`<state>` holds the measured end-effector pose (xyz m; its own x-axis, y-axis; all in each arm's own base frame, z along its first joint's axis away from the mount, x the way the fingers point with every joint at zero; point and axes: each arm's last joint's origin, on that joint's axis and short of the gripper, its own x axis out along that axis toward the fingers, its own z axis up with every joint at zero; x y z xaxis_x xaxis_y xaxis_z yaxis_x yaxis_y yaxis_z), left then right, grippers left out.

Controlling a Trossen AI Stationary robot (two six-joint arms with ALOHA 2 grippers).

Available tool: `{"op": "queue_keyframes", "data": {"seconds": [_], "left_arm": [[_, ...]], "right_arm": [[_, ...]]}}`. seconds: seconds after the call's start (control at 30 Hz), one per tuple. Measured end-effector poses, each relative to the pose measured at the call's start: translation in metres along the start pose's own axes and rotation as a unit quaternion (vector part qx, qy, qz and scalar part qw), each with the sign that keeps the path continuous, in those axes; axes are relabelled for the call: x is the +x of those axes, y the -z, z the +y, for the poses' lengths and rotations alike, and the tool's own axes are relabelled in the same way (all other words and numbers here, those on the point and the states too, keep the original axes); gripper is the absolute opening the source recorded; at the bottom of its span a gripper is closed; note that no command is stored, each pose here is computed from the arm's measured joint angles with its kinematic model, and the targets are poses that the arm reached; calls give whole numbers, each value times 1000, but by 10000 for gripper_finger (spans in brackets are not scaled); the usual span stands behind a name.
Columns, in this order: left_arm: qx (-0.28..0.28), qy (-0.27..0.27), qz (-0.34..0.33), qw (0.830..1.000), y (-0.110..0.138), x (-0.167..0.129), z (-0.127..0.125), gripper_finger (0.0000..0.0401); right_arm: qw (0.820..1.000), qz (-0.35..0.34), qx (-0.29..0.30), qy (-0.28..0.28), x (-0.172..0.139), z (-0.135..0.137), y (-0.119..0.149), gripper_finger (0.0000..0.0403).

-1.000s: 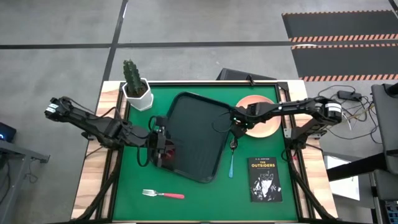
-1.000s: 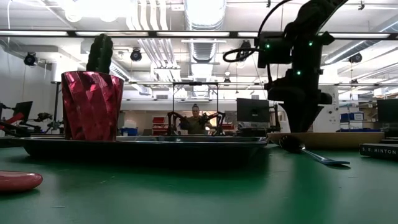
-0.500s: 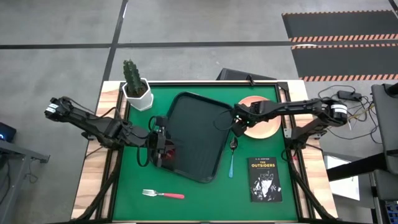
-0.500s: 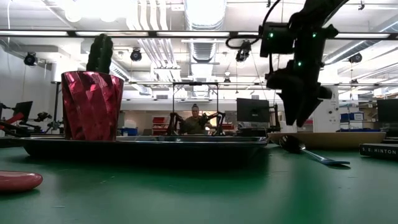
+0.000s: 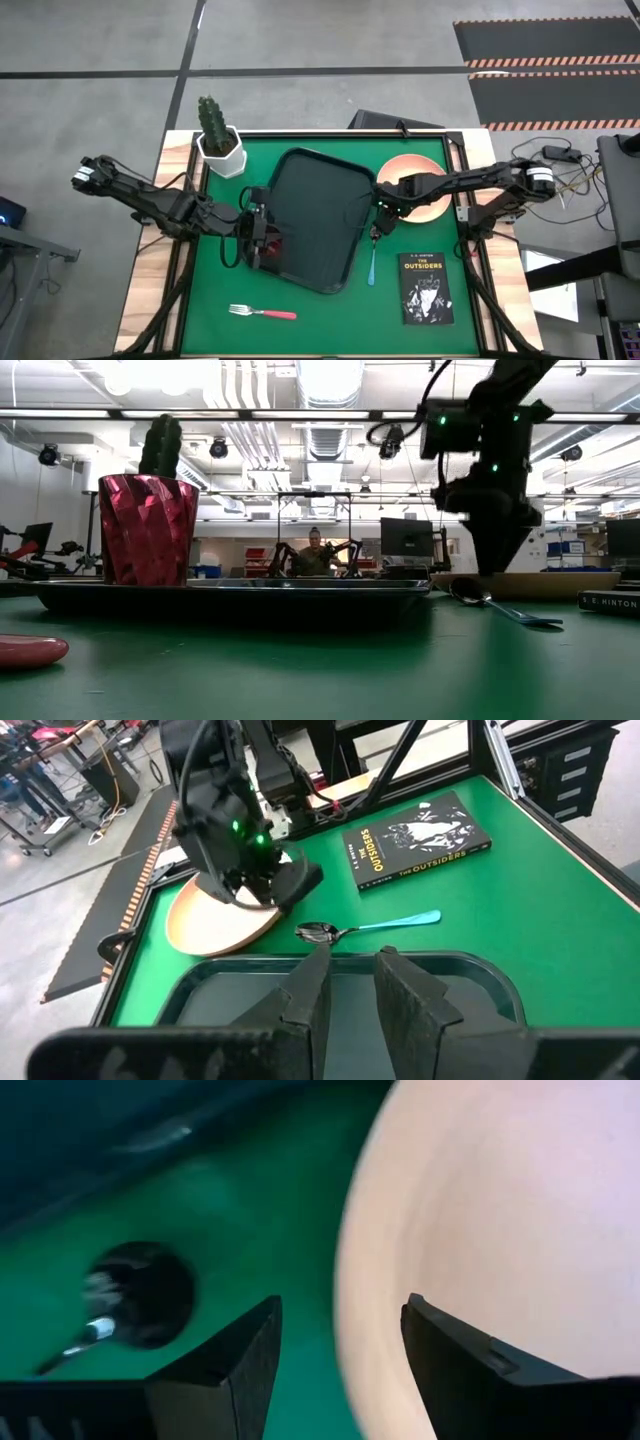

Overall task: Pick and place plate/cup/fork/spoon on tray
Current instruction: Put the orange plate to the right of the serving tray

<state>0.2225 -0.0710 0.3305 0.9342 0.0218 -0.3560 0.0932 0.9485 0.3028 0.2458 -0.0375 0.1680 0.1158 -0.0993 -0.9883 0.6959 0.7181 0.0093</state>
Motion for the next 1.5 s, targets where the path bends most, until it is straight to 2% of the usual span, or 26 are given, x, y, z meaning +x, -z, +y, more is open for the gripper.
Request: {"op": "queue_keyframes", "data": {"seconds": [0.13,0.23,0.57,0.67,0.87,1.1,1.3,1.5], "left_arm": [[0,0,0,1000,0,0,0,61],[0,0,0,1000,0,0,0,61],[0,0,0,1000,0,0,0,61],[0,0,0,1000,0,0,0,61],[0,0,0,1000,0,0,0,61],[0,0,0,1000,0,0,0,61],[0,0,0,1000,0,0,0,61],[-1,0,-1,1000,0,0,0,61]], "right_arm": [[1000,14,-12,20,11,1,-1,192],[999,24,-19,26,16,2,-1,175],[999,26,-19,27,16,1,-1,42],[998,38,-23,42,15,0,1,16],[994,63,-29,88,4,-4,2,13],[988,22,-34,151,-26,0,-14,9],[989,-33,-39,141,-54,9,-34,9],[985,-94,-77,124,-74,21,-49,9]]}}
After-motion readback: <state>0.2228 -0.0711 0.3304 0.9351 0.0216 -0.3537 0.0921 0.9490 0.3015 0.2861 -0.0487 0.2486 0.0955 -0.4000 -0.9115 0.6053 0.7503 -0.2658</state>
